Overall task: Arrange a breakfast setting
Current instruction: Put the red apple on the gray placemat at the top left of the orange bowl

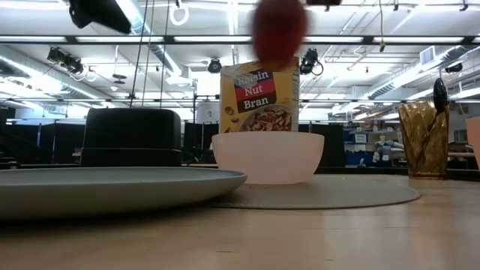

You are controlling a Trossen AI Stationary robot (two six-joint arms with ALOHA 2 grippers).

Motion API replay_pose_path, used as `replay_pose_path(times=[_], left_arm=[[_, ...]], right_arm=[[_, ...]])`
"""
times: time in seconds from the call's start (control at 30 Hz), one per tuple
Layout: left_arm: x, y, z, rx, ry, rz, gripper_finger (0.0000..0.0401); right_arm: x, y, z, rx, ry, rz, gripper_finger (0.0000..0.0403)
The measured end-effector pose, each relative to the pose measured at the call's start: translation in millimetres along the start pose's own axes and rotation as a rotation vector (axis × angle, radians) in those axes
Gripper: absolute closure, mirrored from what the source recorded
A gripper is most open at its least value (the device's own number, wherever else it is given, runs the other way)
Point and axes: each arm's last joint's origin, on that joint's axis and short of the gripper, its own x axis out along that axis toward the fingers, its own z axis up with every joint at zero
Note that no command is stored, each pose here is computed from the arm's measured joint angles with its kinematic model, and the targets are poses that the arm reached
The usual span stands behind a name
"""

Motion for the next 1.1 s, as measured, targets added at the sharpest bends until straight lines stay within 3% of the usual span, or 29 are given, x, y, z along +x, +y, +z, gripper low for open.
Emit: replay_pose_path(times=[0.27,0.53,0.77,0.93,1.1], left_arm=[[-0.4,38.9,11.0,0.203,0.013,0.147,0.0321],[2.7,55.6,17.5,0.303,0.028,0.229,0.0321],[6.4,65.1,22.0,0.288,0.033,0.282,0.0321],[9.4,72.6,26.8,0.298,0.03,0.323,0.0321],[8.6,80.5,28.7,0.234,0.022,0.359,0.0321]], right_arm=[[-3.0,-32.4,53.9,0.239,-0.272,0.035,0.0382],[-9.4,-47.9,81.1,0.318,-0.468,0.046,0.0383],[8.9,-51.7,105.2,0.289,-0.481,0.026,0.0383],[27.0,-53.9,128.8,0.258,-0.436,-0.045,0.0383],[45.0,-69.2,142.2,0.188,-0.352,-0.129,0.0383]])
